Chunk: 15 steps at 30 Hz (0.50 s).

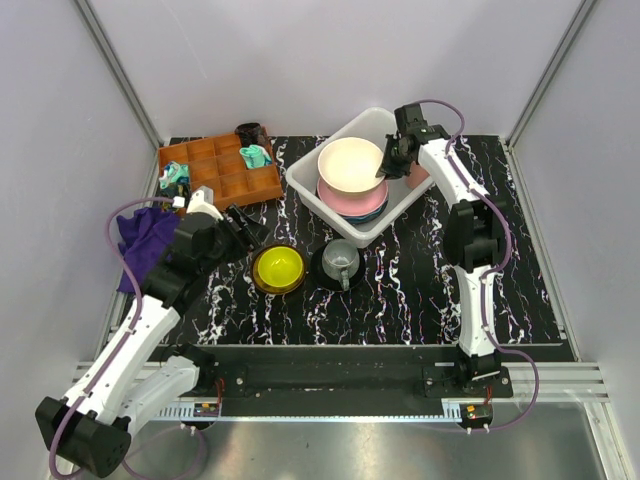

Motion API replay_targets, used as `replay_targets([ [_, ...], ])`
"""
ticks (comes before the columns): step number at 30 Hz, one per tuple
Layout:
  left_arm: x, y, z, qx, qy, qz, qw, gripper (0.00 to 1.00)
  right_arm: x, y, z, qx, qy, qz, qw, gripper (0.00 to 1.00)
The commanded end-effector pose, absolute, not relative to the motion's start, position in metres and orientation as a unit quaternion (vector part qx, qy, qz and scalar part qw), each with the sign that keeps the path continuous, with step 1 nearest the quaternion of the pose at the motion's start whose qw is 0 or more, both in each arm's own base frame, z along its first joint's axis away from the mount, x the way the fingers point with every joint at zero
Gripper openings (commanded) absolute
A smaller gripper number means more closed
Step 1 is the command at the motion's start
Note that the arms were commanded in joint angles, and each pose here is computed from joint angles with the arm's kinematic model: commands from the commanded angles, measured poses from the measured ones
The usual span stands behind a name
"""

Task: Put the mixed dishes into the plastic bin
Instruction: Place the bowl in the plastic bin.

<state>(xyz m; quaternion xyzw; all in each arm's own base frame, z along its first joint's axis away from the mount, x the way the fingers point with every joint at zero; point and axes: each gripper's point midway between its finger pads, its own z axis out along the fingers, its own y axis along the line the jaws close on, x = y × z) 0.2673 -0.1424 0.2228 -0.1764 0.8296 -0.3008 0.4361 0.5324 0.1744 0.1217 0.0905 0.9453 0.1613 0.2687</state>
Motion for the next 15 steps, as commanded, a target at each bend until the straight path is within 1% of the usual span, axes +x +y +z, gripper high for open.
replay_targets([
  [1,0.271,-0.149,0.235,-0.159,0.817,-0.320,0.453,0.71,0.560,0.200,0.213,0.075,0.892,0.256,0.364,0.00],
  [15,0.270,-0.149,0.228,-0.161,0.819,-0.319,0.449,0.71,0.563,0.206,0.199,0.077,0.896,0.266,0.348,0.00],
])
